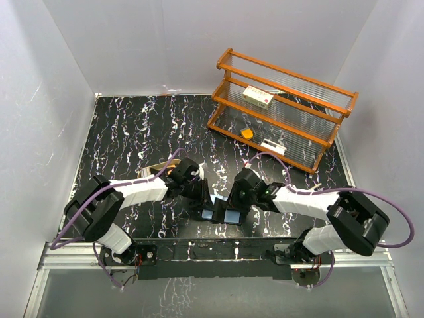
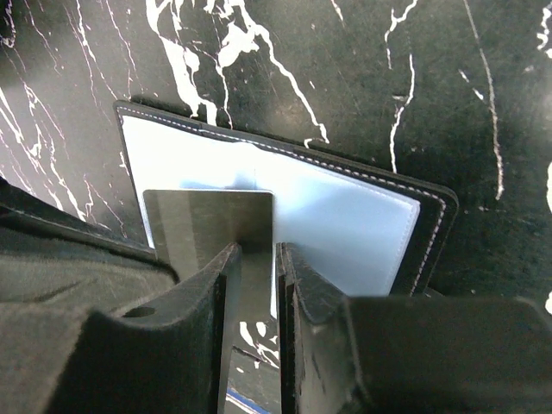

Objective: Put the credit cards into the card holder
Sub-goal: Insert the credit card into the card holder.

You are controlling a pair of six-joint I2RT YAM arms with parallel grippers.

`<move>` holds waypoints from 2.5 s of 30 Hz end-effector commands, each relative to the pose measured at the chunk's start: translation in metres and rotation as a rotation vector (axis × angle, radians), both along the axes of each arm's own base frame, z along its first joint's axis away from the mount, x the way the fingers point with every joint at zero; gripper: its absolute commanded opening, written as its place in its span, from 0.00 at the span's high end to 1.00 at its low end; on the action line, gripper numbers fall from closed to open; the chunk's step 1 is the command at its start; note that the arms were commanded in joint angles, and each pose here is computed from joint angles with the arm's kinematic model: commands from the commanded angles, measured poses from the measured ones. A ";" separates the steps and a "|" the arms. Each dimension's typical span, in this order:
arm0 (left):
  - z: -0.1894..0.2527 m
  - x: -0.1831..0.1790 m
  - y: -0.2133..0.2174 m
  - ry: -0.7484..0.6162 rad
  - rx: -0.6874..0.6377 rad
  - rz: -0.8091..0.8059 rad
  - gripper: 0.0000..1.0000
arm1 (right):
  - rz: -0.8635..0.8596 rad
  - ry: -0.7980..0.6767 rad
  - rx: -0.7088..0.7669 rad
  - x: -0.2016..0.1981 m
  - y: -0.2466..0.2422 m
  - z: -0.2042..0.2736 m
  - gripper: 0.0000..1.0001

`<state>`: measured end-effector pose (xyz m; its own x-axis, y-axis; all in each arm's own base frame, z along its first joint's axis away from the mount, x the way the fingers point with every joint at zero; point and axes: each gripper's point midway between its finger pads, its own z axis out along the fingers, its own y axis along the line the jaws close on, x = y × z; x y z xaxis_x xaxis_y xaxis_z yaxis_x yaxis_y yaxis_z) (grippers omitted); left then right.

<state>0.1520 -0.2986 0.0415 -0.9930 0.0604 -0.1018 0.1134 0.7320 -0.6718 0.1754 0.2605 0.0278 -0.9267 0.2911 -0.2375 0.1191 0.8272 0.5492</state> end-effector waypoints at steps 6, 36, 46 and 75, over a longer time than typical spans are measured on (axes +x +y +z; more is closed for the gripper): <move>-0.010 -0.003 0.007 0.000 0.018 0.045 1.00 | 0.020 -0.086 0.015 0.003 -0.004 0.029 0.74; -0.014 0.010 0.006 -0.040 0.007 0.128 1.00 | -0.024 -0.083 -0.202 -0.009 -0.057 -0.002 0.72; -0.012 0.017 0.010 -0.057 0.057 0.150 1.00 | 0.002 -0.072 -0.193 -0.011 -0.053 -0.013 0.79; -0.021 0.010 0.002 0.005 0.091 0.089 1.00 | -0.005 -0.079 -0.174 -0.006 -0.047 -0.010 0.79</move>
<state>0.1744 -0.3007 0.0234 -0.9904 -0.0561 -0.1263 0.0356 0.7795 -0.6254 0.1656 0.2053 0.0227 -0.9023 0.2366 -0.3604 0.0859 0.9179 0.3875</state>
